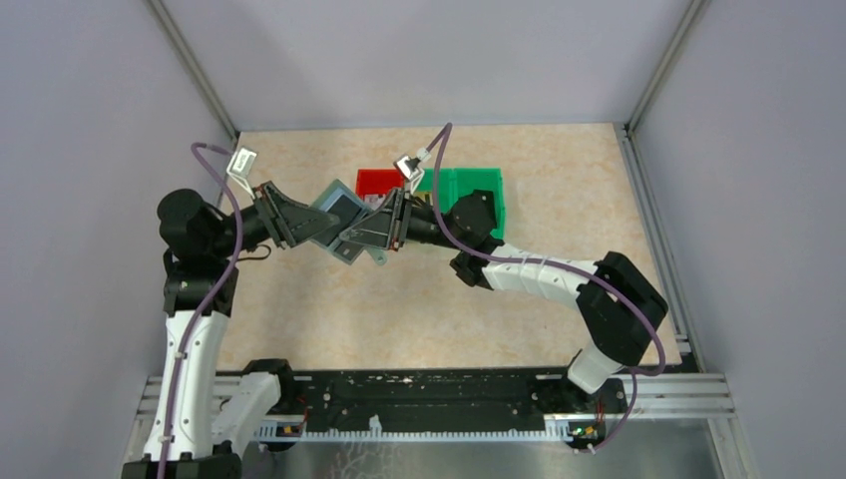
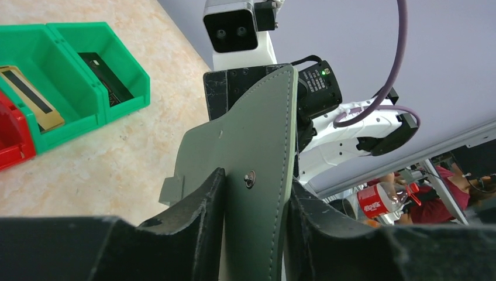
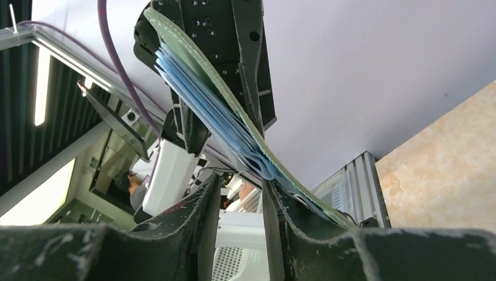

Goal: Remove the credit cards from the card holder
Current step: Remove the credit card from the card holder.

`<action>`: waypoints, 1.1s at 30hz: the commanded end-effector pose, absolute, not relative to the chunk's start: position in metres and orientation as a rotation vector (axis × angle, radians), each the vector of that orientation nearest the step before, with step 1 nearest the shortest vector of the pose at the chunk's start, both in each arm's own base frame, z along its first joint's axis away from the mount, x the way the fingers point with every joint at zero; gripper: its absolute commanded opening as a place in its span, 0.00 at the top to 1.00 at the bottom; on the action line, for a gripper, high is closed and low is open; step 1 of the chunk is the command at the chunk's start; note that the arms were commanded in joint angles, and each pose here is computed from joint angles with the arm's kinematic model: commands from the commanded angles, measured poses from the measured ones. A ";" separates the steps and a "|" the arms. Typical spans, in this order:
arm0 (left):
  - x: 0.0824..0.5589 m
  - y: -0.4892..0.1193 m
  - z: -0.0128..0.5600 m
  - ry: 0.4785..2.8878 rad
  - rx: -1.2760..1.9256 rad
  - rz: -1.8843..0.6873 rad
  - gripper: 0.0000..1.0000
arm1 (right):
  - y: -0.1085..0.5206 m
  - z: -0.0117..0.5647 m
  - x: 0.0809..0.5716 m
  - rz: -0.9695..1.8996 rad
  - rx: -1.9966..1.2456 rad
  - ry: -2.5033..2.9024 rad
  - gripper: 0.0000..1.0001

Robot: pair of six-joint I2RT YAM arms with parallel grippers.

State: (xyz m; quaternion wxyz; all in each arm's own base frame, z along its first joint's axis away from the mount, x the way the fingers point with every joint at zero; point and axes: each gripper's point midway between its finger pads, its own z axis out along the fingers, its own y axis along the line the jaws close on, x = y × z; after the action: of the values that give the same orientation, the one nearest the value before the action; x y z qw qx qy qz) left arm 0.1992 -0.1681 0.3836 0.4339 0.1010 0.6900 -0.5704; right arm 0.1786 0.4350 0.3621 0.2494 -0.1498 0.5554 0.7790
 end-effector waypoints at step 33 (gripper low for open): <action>0.175 -0.175 0.407 1.672 0.366 -1.495 0.72 | 0.414 0.409 0.176 2.214 -0.322 1.254 1.00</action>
State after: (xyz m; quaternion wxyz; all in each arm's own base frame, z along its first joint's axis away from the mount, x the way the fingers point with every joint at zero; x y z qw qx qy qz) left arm 0.1953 -0.1679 0.4018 0.4523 0.1135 0.6731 -0.5741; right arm 0.1712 0.4288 0.3786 0.2430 -0.1437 0.5226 0.8045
